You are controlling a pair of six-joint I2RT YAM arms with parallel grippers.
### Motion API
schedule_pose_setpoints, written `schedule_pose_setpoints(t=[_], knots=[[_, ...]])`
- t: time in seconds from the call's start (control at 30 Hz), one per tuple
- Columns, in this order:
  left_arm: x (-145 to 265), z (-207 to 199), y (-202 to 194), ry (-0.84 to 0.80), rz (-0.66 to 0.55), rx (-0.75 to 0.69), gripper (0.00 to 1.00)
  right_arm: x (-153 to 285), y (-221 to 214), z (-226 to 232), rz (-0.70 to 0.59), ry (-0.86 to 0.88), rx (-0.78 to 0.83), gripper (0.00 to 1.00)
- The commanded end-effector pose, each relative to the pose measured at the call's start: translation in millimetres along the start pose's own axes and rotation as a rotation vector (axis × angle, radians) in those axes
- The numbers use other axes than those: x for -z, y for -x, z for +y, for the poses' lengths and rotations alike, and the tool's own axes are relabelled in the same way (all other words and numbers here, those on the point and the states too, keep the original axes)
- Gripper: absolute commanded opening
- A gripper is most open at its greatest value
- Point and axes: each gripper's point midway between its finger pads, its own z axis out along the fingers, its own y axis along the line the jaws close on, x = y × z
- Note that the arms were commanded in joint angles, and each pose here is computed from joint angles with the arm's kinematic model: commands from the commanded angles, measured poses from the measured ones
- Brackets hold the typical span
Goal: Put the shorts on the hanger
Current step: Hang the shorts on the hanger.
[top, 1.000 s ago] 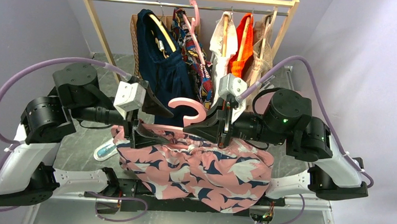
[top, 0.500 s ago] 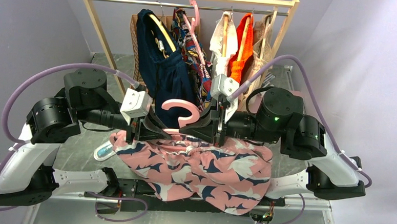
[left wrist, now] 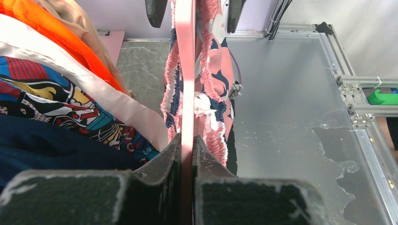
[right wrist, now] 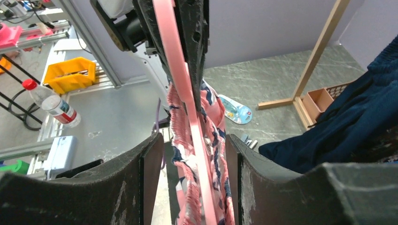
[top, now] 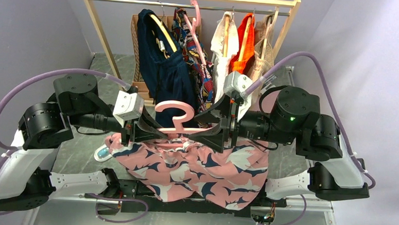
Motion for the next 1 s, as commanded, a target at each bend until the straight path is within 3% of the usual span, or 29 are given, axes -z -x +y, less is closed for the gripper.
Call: schedule_pose_setpoints(t=[0.0, 0.23, 0.43, 0.47, 0.57, 0.67, 0.7, 0.87, 0.97], knots=[[3.4, -2.2, 21.0, -0.003, -0.082, -0.039, 0.07, 1.8, -18.0, -8.4, 0.087, -0.045, 0.014, 0.55], [2.4, -3.3, 22.3, -0.013, -0.082, -0.031, 0.07, -15.1, -27.4, -7.6, 0.138, -0.027, 0.04, 0.52], [4.0, -3.6, 25.6, -0.007, -0.091, -0.027, 0.07, -22.1, -25.2, -6.8, 0.13, -0.019, 0.052, 0.02], [5.9, -4.0, 28.6, -0.003, -0.098, -0.031, 0.1, -21.2, -23.0, -6.1, 0.123, -0.015, 0.052, 0.0], [19.9, -7.8, 47.7, 0.02, -0.147, -0.062, 0.52, -14.8, -12.8, 2.6, 0.093, 0.028, 0.044, 0.0], [57.5, -24.3, 96.6, 0.054, -0.306, -0.142, 0.77, -2.5, 11.4, 19.6, 0.018, 0.112, 0.023, 0.0], [72.7, -33.0, 114.4, 0.057, -0.372, -0.176, 0.96, 3.1, 22.0, 29.5, -0.012, 0.163, 0.014, 0.0], [153.2, -78.7, 182.4, 0.079, -0.682, -0.35, 0.99, 28.4, 65.9, 64.3, -0.133, 0.35, 0.008, 0.0], [178.3, -87.9, 193.6, 0.118, -0.76, -0.398, 0.99, 18.2, 61.3, 27.8, -0.112, 0.142, 0.023, 0.0]])
